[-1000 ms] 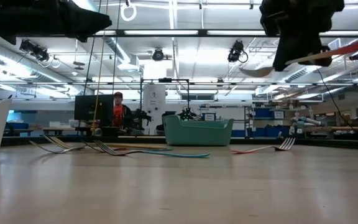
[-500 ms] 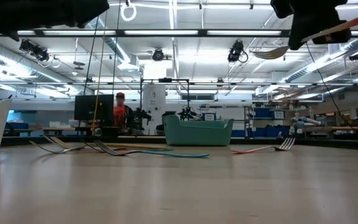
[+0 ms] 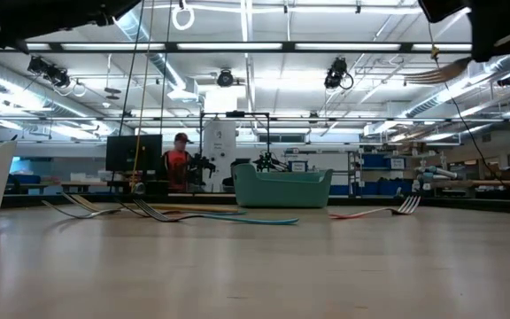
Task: Sort silverware by color (type)
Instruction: Put the orange fork into the black bin
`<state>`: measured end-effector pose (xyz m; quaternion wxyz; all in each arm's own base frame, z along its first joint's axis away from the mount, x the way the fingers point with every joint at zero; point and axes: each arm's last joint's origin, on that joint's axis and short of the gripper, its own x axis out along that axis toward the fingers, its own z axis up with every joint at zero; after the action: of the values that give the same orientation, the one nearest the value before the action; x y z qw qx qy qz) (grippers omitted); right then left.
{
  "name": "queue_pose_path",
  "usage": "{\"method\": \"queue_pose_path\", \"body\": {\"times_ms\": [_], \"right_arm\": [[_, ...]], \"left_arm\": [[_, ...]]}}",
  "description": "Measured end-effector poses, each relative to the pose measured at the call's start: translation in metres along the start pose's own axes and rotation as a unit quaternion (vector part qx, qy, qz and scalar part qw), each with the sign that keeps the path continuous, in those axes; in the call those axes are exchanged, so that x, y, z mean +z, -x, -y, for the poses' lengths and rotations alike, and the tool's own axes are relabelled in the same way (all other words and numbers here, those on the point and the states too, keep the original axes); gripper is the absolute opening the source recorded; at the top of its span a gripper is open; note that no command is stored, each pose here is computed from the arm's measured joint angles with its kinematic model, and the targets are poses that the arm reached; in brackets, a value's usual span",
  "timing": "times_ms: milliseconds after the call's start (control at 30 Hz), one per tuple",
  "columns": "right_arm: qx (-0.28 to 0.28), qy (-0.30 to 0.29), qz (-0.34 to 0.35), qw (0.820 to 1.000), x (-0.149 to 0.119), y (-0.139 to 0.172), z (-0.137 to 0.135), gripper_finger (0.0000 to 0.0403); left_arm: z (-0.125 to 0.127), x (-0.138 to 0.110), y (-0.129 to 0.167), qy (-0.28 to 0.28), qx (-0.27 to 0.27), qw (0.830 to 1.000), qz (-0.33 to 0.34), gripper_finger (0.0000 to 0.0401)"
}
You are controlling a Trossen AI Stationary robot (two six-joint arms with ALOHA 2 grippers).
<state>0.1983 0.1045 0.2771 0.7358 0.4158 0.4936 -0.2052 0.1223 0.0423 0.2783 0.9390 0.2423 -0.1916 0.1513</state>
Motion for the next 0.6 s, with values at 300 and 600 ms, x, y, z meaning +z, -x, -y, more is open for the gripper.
{"method": "queue_pose_path", "body": {"times_ms": [300, 600], "right_arm": [[-0.074, -0.048, -0.05, 0.995, -0.026, 0.004, 0.013, 0.0013], [-0.133, -0.066, -0.074, 0.986, -0.045, 0.009, 0.023, 0.0013]], "left_arm": [[0.0, 0.001, 0.0, -0.023, 0.002, 1.0, 0.004, 0.0142], [-0.001, 0.002, 0.0, -0.025, 0.004, 1.0, 0.009, 0.0142]]}}
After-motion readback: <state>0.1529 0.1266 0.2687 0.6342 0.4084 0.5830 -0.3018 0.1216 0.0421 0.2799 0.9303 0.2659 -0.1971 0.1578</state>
